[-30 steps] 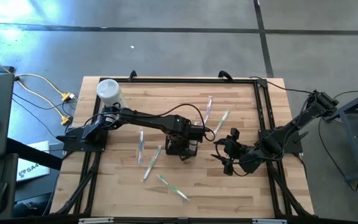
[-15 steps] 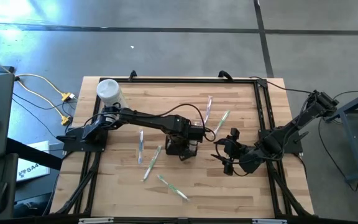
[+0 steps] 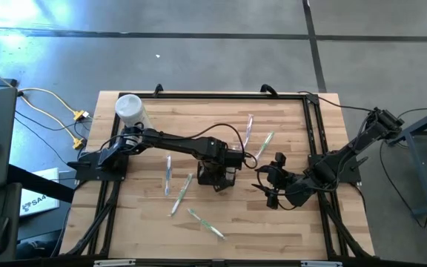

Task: Pick & Place toothbrushing station
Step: Put the blue mouthwash into the black mesh

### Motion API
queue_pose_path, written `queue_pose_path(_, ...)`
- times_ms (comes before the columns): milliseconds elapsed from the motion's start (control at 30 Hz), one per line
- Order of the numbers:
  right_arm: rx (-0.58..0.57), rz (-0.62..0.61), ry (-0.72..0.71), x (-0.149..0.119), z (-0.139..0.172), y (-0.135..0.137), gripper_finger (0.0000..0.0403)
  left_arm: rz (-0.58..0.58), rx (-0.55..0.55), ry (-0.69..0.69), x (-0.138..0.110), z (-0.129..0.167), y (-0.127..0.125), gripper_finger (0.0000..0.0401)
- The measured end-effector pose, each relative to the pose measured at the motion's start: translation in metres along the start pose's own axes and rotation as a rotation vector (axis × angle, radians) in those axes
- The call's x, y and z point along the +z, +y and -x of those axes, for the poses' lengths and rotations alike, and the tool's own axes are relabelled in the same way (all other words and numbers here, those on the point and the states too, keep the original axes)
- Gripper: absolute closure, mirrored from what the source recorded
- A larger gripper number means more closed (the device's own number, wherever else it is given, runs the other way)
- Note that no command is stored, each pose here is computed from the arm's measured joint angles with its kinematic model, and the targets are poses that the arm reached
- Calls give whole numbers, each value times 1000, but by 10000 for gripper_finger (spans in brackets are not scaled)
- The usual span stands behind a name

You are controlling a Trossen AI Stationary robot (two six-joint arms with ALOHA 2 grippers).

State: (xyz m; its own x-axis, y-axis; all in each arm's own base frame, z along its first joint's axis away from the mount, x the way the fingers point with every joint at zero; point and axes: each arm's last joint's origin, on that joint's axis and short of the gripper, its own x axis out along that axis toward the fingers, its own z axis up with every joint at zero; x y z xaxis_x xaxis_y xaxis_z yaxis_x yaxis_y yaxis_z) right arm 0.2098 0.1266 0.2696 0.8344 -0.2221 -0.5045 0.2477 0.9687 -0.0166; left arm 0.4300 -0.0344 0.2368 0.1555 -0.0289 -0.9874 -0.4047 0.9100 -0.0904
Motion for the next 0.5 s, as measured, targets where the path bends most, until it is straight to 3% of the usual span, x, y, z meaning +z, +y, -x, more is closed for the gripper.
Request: queue_pose_path(500,-1,1,1,0,0,0,168,0,-19,12,0,0,0,283)
